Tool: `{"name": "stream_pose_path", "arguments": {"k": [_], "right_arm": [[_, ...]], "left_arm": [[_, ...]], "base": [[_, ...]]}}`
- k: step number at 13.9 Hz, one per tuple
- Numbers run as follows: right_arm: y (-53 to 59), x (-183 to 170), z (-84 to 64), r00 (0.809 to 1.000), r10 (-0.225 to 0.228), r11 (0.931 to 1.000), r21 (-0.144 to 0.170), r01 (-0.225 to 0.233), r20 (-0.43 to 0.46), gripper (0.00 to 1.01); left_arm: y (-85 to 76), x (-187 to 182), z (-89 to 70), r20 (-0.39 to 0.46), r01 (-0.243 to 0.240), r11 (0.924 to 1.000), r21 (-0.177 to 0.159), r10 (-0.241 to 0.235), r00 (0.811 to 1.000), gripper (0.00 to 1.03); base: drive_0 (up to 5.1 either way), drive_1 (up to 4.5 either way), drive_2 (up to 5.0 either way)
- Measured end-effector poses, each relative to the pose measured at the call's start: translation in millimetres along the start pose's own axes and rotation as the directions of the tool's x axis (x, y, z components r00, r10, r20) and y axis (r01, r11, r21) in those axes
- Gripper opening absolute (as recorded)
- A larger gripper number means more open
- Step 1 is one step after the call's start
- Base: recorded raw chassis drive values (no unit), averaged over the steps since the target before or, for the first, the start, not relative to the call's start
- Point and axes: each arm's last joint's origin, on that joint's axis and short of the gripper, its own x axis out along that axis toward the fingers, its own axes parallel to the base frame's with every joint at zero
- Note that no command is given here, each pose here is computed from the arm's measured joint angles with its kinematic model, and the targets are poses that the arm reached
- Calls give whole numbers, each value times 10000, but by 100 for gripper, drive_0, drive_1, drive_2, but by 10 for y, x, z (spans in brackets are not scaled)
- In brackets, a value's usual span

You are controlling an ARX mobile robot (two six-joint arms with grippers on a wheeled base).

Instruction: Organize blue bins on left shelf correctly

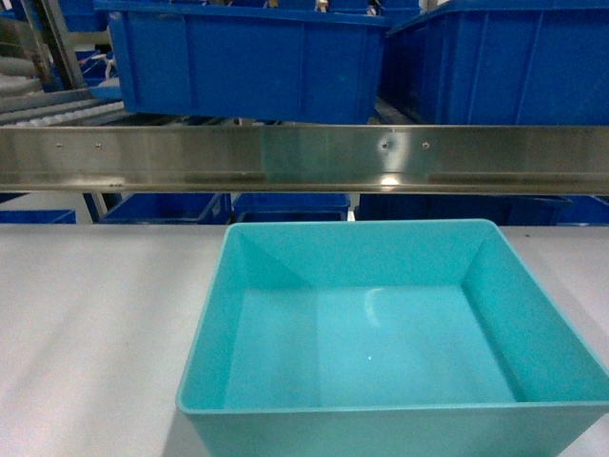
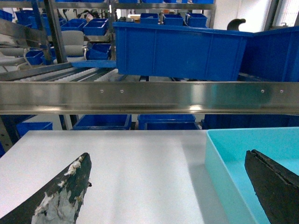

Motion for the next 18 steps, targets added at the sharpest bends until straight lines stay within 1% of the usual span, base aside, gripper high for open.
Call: {"name": "stream_pose_path", "arguments": {"k": [13,14,15,16,17,18], "right_arm": [[1,1,4,10000,4,10000,4,-4,34,98],[31,52,62,9987,-188,9998,69,185,468,98],[118,156,78,9997,-92,9999,83,90,241,98],[214,267,68,9998,164,9999,-4,-164,-132,98],[295,410,109,9991,297,9994,-140,-301,-317,98],[333,576,182,9995,75,9998,-172,-81,-308,98]], "left_arm": [[0,0,0,0,0,10000,-4,0,10000,98],[-1,6,8,61,35,10000,0,-35,10000,98],[-13,78,97,346,314,9995,-9,-314,9989,98],[-43,199,180,-54,571,9984,-43,-571,9984,98],[-98,351,271,-330,912,9958,-38,-913,9953,98],[-167,495,307,-866,1161,9932,-41,-1160,9895,98]], "base": [[0,0,0],[0,0,0],[0,0,0],[0,0,0],[0,0,0],[0,0,0]]}}
